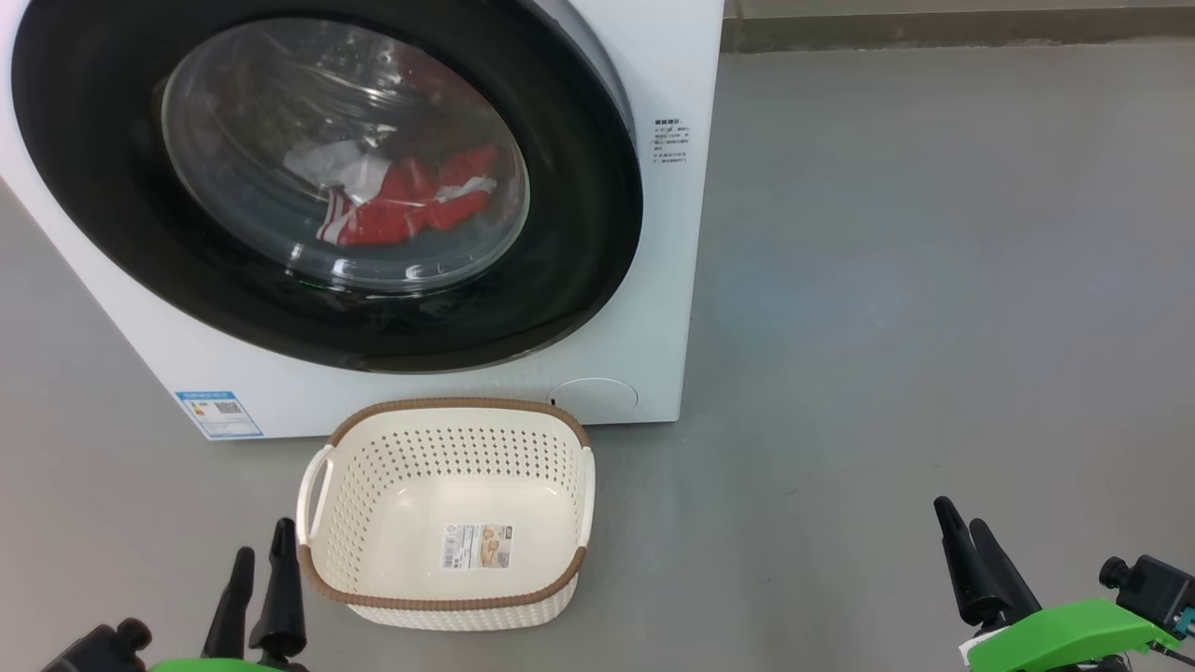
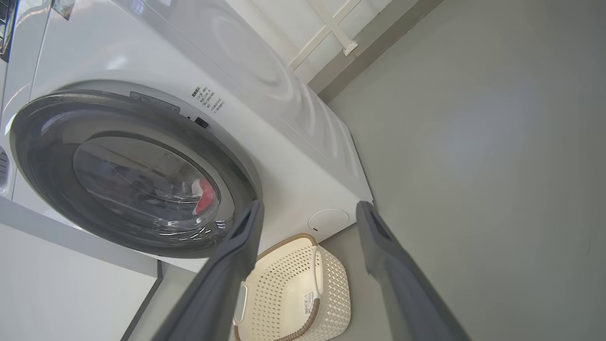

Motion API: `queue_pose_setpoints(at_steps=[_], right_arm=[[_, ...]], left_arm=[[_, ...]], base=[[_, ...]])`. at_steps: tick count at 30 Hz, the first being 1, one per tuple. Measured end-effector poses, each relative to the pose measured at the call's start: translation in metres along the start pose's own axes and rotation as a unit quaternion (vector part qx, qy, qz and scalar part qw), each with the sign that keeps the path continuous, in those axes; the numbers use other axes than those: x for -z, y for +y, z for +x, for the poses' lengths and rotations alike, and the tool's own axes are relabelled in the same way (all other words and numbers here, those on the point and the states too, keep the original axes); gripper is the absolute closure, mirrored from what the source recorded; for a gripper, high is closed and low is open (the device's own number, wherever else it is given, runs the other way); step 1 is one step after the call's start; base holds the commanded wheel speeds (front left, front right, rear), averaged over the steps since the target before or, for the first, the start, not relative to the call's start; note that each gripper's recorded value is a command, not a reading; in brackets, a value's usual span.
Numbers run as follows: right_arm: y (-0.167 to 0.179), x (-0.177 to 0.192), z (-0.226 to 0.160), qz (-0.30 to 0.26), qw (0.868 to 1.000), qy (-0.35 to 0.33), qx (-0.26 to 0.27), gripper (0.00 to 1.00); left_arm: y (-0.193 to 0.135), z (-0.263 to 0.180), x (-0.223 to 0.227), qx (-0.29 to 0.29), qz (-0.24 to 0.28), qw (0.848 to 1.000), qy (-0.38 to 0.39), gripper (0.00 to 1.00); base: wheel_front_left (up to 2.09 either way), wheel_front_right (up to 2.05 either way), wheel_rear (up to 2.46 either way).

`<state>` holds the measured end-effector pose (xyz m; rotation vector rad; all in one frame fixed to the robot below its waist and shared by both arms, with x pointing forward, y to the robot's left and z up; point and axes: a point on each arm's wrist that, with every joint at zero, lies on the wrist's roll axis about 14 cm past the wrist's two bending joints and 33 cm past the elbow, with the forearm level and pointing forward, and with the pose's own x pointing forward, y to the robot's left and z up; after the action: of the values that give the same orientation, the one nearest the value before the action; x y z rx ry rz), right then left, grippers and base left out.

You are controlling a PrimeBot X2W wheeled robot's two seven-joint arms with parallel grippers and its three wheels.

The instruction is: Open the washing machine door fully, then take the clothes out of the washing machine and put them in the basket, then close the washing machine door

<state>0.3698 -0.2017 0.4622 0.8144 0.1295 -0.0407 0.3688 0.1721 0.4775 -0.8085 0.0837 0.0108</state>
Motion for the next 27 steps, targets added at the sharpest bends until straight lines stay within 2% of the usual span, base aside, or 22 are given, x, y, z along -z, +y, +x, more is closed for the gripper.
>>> queue_pose_setpoints(at_steps=[13, 27], right_arm=[[0.002, -0.001, 0.001, -0.088, 0.996, -0.004, -0.009, 0.0], [0.007, -0.002, 0.001, -0.168, 0.985, -0.011, -0.024, 0.0]], left_arm=[[-0.006, -0.001, 0.002, 0.016, 0.104, 0.994, -0.001, 0.0], [-0.013, -0.003, 0.0, 0.035, 0.195, 0.98, -0.012, 0.0]], base=[[0.0, 0.0, 0.0], [0.0, 0.0, 0.0]])
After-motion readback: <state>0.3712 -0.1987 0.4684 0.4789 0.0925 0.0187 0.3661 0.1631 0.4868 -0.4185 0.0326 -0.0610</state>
